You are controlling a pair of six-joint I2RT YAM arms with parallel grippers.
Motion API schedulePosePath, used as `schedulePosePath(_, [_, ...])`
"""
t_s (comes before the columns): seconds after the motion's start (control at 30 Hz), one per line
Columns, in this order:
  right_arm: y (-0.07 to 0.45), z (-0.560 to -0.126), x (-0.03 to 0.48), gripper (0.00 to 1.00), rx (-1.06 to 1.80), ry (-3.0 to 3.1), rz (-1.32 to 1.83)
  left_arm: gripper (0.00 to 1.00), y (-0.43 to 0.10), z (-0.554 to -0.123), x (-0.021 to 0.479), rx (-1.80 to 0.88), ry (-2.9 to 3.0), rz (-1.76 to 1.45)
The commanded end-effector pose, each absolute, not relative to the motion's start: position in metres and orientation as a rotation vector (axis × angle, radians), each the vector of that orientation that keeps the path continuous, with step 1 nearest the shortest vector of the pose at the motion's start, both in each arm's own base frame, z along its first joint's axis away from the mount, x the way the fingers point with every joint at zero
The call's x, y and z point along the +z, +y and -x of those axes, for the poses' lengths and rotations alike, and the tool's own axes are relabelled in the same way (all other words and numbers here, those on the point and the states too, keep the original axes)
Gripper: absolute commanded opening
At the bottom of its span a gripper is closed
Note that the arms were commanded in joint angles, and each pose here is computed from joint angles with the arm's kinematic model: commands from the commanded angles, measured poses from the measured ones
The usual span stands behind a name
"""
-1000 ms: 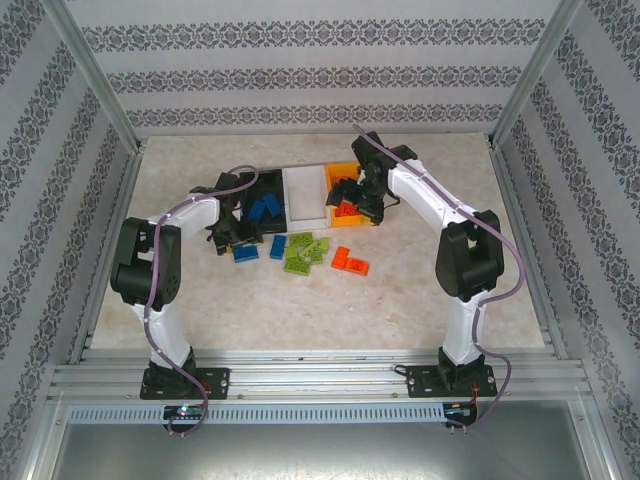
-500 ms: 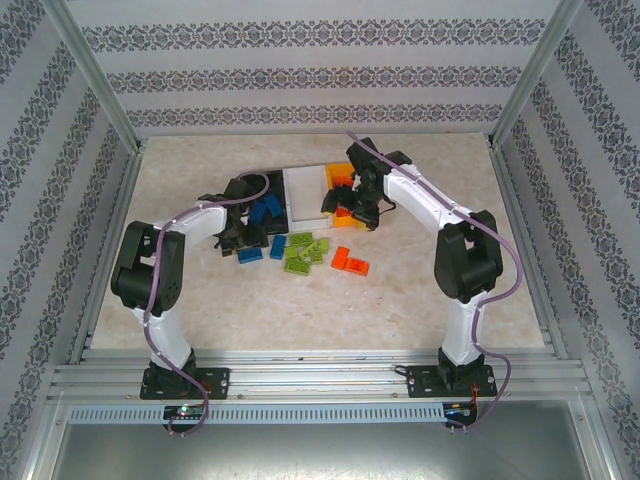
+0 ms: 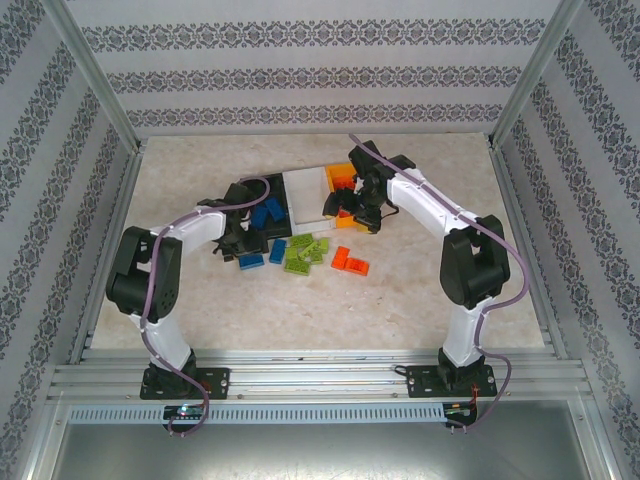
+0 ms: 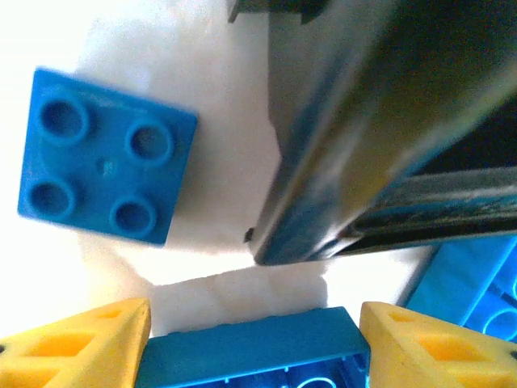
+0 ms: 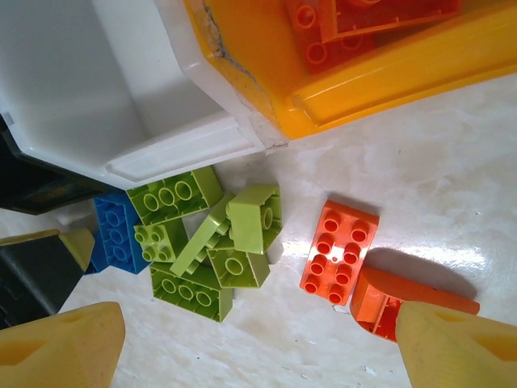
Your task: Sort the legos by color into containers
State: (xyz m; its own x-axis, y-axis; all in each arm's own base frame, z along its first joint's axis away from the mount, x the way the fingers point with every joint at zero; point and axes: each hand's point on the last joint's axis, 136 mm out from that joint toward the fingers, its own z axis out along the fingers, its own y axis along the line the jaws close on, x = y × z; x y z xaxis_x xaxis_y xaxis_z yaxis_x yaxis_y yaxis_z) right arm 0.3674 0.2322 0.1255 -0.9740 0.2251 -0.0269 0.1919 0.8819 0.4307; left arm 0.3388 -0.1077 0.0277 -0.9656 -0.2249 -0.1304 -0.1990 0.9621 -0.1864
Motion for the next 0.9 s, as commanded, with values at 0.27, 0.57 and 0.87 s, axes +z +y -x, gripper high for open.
schedulePosePath(0.27, [0.233, -0.359, 0.133, 0.88, 0.672, 2.949, -0.303, 0.65, -0.097, -0.314, 0.076, -0.283, 2.993, 0.381])
schedulePosePath(0.57, [0.229, -0.356, 0.138, 0.88, 0.664, 2.935, -0.287, 0.65, -0.102, -0.368, 0.136, -0.381, 2.84, 0.376])
schedulePosePath(0.87, [0.234, -0.332, 0.152, 0.98, 0.771, 2.891, -0.109, 0.65, -0.122, -0.451, 0.138, -0.422, 2.803, 0.345])
